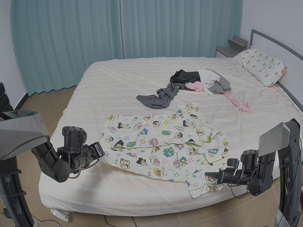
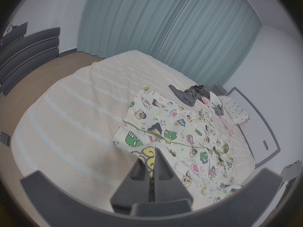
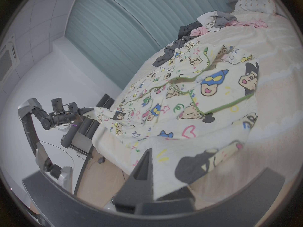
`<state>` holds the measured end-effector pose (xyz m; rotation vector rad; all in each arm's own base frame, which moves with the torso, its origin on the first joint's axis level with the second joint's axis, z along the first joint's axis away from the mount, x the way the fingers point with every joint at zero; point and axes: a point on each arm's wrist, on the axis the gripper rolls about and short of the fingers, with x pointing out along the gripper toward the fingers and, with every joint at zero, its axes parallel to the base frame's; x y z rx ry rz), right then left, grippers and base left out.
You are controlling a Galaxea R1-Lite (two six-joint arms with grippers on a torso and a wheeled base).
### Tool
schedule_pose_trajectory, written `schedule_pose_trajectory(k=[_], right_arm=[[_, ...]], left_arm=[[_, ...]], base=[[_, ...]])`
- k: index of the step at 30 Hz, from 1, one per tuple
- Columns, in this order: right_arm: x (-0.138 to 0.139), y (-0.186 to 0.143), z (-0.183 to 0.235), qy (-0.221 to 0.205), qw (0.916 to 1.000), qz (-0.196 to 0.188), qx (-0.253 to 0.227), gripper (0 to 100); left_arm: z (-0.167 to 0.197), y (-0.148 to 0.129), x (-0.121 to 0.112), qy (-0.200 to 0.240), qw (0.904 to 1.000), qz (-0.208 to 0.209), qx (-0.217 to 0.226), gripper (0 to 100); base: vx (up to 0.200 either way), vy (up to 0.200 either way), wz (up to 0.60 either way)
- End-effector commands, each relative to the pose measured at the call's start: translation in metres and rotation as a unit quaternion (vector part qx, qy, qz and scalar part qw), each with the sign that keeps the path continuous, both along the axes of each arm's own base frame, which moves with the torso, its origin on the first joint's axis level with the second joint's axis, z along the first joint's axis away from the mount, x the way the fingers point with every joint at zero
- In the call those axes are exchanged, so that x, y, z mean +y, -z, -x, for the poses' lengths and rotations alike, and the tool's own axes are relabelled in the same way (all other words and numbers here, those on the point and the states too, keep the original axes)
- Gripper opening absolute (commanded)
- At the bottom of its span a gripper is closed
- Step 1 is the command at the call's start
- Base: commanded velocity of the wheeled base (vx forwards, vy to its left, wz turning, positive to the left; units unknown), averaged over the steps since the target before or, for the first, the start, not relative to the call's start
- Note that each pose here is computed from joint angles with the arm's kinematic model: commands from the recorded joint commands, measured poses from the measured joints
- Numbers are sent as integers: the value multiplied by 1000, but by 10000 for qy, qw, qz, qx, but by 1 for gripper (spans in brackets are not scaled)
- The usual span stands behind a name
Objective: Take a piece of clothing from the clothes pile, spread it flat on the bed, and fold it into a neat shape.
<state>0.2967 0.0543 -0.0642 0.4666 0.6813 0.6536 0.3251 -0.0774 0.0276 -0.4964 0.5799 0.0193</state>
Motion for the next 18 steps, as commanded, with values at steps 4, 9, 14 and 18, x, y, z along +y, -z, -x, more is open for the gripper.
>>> schedule_pose_trajectory(k=[4,9,14,18], right_arm=[[-6,-32,-5,137,9988,-394,-243,0],[-11,-47,-3,133,9977,-591,-308,0],[-12,-62,-3,150,9965,-630,-529,0],[-14,-73,-1,167,9955,-648,-669,0]], left_arm=[[-3,-6,0,-210,9997,-146,64,0],[0,-19,1,-281,9995,-145,-10,0],[3,-27,1,-271,9995,-114,-98,0],[7,-31,2,-273,9995,-132,-25,0]], base=[[0,0,0],[0,0,0],[0,0,0],[0,0,0]])
